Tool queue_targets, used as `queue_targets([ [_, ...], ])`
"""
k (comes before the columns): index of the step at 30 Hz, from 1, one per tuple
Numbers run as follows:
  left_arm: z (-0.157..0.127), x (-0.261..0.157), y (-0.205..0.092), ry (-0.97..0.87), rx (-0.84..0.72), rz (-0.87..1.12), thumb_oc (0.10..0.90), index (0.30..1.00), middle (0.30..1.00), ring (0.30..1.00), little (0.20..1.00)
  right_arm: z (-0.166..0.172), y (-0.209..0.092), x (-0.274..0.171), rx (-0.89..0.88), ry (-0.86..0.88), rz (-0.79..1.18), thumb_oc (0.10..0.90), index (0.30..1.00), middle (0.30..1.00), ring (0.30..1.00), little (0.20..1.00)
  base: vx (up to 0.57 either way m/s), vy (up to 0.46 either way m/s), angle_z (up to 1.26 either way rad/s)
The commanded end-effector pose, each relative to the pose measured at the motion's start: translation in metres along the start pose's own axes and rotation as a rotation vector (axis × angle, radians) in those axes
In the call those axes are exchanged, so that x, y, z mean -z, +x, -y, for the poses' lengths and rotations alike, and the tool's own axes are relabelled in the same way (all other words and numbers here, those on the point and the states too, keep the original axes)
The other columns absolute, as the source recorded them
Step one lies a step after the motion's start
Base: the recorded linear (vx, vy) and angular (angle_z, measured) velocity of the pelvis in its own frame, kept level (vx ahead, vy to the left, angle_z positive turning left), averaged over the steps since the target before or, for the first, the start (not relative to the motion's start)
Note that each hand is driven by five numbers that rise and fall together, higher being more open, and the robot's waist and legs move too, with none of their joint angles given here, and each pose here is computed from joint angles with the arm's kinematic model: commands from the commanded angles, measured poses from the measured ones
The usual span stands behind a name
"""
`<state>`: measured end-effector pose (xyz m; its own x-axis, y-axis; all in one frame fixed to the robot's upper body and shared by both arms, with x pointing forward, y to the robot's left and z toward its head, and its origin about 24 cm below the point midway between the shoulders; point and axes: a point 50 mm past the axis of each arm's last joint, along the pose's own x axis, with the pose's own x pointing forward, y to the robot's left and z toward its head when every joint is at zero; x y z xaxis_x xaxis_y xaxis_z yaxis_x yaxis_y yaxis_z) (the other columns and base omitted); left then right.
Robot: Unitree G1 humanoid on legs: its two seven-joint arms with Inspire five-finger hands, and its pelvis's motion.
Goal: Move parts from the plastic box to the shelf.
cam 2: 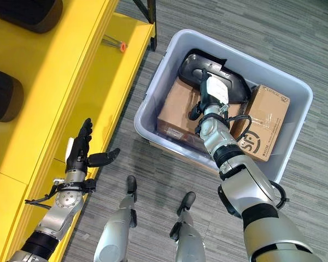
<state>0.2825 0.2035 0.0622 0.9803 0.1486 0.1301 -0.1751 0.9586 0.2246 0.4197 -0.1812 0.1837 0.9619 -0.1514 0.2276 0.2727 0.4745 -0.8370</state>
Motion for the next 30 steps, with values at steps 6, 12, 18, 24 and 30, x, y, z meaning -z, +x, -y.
queue_targets([
  [6,-0.012,-0.039,0.004,0.007,-0.045,0.221,0.900,1.000,1.000,1.000,1.000,0.076,0.020,-0.070,0.243,-0.033,0.234,0.900,1.000,1.000,1.000,1.000,0.00,0.001,-0.01],
  [12,-0.015,-0.039,0.005,0.001,-0.052,0.226,0.900,1.000,1.000,1.000,1.000,0.089,0.023,-0.075,0.276,-0.011,0.236,0.900,1.000,1.000,1.000,1.000,0.00,-0.002,-0.01],
  [18,-0.015,-0.038,0.005,-0.001,-0.052,0.223,0.900,1.000,1.000,1.000,1.000,0.096,0.023,-0.086,0.291,-0.005,0.264,0.900,1.000,1.000,1.000,1.000,0.00,0.000,0.00],
  [24,-0.012,-0.041,0.005,-0.011,-0.042,0.236,0.900,1.000,1.000,1.000,1.000,0.098,0.024,-0.090,0.298,-0.003,0.268,0.900,1.000,1.000,1.000,1.000,0.00,0.000,0.00],
  [30,-0.011,-0.043,0.006,-0.015,-0.045,0.241,0.900,1.000,1.000,1.000,1.000,0.103,0.024,-0.097,0.311,-0.007,0.287,0.900,1.000,1.000,1.000,1.000,0.01,-0.003,0.00],
])
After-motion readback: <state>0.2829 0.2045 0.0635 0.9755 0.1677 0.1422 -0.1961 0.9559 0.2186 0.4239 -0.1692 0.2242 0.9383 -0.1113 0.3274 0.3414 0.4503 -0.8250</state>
